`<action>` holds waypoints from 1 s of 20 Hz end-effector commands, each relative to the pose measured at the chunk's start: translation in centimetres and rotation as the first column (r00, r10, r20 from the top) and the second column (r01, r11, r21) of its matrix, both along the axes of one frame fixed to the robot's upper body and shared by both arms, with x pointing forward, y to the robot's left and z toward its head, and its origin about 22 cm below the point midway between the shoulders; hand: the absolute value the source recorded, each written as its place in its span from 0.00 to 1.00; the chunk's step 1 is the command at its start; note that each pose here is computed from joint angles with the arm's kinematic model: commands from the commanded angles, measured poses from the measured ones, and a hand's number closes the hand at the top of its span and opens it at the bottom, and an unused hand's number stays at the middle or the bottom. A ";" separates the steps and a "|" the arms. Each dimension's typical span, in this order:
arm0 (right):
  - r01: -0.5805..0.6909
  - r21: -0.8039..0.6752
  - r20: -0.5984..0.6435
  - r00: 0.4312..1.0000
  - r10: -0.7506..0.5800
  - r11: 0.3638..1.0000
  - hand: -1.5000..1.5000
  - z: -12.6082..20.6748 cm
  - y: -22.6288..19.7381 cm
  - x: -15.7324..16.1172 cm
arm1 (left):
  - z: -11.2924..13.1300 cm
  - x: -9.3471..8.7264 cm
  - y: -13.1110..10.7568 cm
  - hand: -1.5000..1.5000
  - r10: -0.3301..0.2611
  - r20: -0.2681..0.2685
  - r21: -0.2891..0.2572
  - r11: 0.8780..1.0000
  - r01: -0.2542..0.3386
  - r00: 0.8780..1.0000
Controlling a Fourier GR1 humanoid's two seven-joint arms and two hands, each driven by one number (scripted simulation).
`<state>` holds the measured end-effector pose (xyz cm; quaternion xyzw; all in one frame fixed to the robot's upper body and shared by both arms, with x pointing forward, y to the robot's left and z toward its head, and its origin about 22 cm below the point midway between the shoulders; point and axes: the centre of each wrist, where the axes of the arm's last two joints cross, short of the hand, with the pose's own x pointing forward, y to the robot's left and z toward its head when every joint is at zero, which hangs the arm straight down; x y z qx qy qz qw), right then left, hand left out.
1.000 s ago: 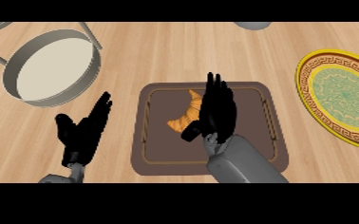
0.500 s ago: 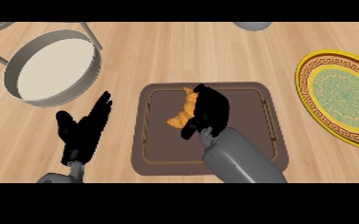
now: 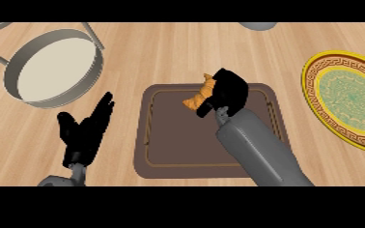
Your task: Pick the croissant from the tray and place it in the plate
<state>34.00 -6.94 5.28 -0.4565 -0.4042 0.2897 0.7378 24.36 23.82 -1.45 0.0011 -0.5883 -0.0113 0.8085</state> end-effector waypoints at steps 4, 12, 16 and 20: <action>0.555 0.014 0.103 0.827 -0.553 0.832 1.00 4.6 -10.3 7.5 | -0.3 -0.3 -0.2 0.50 -0.020 -0.020 -0.007 1.000 0.020 1.000; 0.726 -0.056 0.506 0.612 -0.607 0.685 1.00 11.7 -14.0 10.9 | 0.1 0.3 -1.4 0.50 -0.070 -0.006 -0.017 0.997 0.069 0.998; 0.791 0.004 0.593 0.491 -0.638 0.612 1.00 13.1 -16.3 11.3 | -0.1 0.0 -1.3 0.50 -0.077 -0.019 -0.006 0.997 0.077 0.997; 0.825 0.079 0.635 0.392 -0.666 0.560 1.00 13.7 -18.9 11.2 | -0.3 0.1 -0.2 0.50 -0.058 -0.028 0.004 0.998 0.059 0.998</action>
